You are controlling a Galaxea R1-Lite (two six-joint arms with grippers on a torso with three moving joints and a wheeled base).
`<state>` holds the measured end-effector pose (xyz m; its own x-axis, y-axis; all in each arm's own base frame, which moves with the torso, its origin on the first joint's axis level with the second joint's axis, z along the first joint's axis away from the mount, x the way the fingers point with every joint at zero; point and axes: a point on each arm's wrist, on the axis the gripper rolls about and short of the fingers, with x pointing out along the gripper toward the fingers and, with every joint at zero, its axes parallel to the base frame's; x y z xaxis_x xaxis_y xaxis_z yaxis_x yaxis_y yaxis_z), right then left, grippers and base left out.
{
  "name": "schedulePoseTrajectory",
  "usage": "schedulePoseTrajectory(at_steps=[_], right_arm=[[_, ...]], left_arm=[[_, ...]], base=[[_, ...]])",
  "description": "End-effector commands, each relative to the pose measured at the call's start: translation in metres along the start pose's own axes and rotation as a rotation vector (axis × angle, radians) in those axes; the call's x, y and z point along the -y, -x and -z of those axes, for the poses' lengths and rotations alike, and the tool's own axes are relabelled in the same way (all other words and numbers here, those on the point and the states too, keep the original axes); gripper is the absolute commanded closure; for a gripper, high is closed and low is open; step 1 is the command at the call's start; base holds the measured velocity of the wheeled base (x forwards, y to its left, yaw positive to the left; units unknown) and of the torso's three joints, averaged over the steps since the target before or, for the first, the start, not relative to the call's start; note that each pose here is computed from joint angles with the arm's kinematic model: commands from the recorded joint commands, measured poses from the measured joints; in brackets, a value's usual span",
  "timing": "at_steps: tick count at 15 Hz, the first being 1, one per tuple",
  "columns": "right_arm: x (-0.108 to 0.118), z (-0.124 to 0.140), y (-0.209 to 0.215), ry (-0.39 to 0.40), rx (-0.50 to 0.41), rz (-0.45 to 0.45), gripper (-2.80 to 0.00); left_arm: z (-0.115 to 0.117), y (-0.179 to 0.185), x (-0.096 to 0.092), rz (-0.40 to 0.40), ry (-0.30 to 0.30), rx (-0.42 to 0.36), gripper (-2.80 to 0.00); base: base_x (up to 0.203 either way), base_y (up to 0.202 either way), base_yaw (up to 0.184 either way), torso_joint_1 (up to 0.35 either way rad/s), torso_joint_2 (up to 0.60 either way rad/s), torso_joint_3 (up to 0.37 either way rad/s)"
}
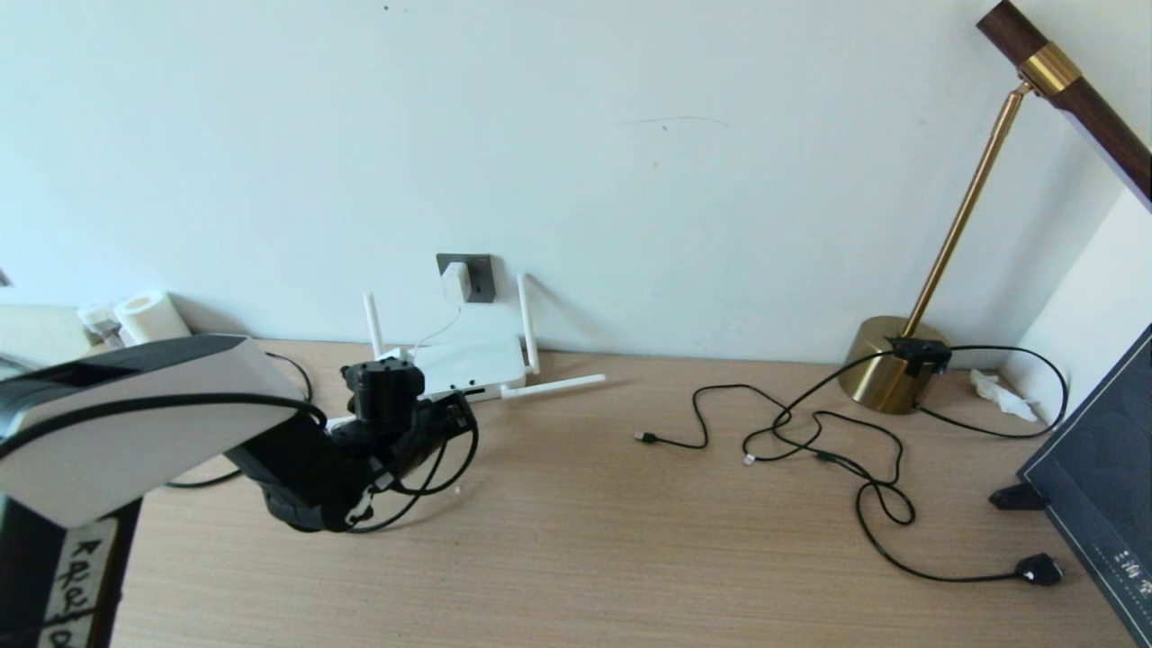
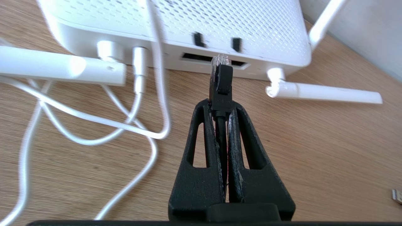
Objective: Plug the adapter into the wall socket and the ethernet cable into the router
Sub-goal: Align cable and router interface
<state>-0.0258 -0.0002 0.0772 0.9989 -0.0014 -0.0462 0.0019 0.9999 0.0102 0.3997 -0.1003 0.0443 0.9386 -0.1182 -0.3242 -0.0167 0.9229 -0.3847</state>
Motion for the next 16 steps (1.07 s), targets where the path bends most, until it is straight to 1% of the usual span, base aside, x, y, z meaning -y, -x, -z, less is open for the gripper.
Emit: schedulePoseTrajectory(at_steps=[1,16], right_arm=[[0.0,0.0,0.0,0.0,0.0,0.0,-2.8],[0.0,0.0,0.0,-0.002,0.0,0.0,-2.8]], left_arm=[[0.001,-0.001,-0.002,-0.003,0.004,0.001,0.0],[0.015,-0.012,-0.008,-0.013,0.001,-0.033,0.0]], base=[[0.0,0.0,0.0,0.0,0.0,0.0],[0.0,0.0,0.0,0.0,0.0,0.0]])
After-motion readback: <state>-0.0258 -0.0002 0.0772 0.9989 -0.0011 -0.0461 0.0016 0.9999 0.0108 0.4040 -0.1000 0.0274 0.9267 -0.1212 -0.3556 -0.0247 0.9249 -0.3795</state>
